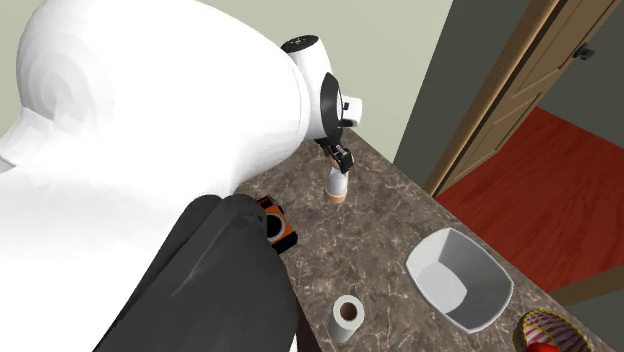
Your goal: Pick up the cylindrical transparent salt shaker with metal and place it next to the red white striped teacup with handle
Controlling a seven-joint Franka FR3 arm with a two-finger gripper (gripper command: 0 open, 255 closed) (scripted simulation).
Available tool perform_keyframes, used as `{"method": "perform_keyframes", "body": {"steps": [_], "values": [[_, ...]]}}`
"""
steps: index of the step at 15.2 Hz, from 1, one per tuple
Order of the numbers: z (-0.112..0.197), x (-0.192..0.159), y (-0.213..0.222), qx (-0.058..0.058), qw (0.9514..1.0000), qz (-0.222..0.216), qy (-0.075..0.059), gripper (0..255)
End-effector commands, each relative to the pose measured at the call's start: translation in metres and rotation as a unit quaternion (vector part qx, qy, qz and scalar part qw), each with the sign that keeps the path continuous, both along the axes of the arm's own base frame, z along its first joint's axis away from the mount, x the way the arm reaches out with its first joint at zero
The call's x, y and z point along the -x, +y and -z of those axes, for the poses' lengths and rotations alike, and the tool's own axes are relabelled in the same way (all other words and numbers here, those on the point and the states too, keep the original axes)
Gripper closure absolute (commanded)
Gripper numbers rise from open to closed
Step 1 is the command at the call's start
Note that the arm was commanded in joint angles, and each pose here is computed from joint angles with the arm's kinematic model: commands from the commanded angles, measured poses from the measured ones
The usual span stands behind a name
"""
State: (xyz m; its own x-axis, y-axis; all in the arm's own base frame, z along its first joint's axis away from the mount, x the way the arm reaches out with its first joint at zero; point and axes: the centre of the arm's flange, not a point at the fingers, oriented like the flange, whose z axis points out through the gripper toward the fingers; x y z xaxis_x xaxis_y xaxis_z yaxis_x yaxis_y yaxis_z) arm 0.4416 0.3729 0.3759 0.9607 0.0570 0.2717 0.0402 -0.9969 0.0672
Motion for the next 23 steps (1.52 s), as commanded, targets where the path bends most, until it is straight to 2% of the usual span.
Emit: {"method": "perform_keyframes", "body": {"steps": [1, 23], "values": [[-0.010, 0.000, -0.001, 0.000, 1.0000, 0.000, 0.000, 255], [-0.127, 0.000, -0.001, 0.000, 1.0000, 0.000, 0.000, 255]]}}
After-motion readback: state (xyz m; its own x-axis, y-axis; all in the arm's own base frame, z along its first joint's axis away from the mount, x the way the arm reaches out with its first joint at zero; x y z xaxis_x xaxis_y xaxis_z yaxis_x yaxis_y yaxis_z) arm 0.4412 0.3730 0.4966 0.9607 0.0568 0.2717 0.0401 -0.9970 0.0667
